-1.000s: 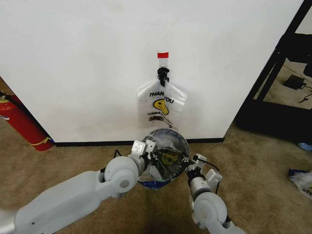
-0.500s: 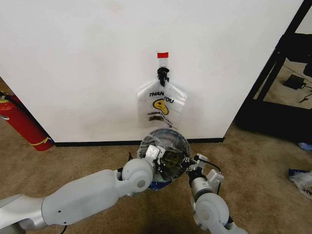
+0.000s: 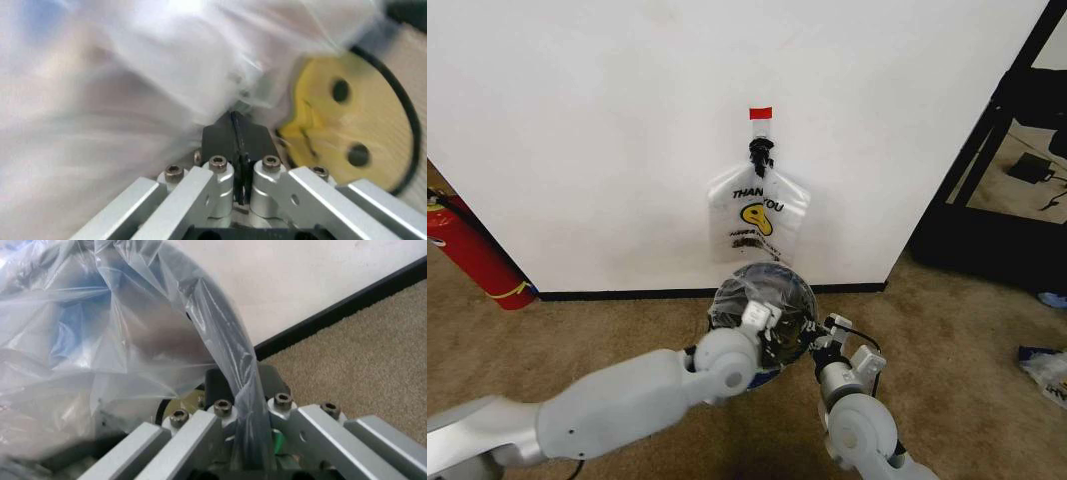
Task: Pick up the garbage bag from the wall and place it over the trash bin.
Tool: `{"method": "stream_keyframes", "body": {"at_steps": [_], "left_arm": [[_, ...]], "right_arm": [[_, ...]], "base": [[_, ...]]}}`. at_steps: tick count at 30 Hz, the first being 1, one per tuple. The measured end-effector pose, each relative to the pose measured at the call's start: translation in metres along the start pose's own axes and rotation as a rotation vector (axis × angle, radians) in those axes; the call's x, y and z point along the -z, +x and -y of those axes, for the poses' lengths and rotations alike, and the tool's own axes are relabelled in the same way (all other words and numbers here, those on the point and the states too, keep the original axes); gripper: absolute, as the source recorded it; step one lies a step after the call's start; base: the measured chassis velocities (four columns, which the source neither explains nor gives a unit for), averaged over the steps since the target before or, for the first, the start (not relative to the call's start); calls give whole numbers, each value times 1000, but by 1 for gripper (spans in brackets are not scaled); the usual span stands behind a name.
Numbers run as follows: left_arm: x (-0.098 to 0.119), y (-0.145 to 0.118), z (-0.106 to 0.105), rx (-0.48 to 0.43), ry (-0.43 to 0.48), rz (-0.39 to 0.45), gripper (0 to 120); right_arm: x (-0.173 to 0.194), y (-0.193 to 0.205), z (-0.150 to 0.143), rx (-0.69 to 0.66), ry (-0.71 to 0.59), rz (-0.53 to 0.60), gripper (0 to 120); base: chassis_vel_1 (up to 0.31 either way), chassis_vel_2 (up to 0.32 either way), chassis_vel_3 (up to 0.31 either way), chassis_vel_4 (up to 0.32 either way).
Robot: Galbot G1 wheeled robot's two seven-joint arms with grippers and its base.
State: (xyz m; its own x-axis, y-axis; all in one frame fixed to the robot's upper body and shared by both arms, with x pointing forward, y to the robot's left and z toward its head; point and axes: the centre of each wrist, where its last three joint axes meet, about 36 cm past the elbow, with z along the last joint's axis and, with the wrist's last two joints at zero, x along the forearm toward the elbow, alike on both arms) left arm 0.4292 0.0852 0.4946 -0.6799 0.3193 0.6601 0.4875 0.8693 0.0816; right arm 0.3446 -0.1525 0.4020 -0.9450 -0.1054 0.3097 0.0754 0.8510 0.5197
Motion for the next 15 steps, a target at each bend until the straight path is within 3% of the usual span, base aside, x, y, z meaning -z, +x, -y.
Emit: {"method": "stream_keyframes", "body": {"at_steps": [6,10,15], "left_arm": [[5,1,-22,50,-12,11,0],[4,-11,-19,53,-6,-2,0],[8,-33,0,36,-4,-18,0]], "right_arm": [[-2,-1,-4,7,-9,-1,0],[-2,2,-8,16,-15,-1,0],[-2,8,-11,28,-17,-2,0]], "base": [[0,0,0,0],[0,0,0,0],[0,0,0,0]]}}
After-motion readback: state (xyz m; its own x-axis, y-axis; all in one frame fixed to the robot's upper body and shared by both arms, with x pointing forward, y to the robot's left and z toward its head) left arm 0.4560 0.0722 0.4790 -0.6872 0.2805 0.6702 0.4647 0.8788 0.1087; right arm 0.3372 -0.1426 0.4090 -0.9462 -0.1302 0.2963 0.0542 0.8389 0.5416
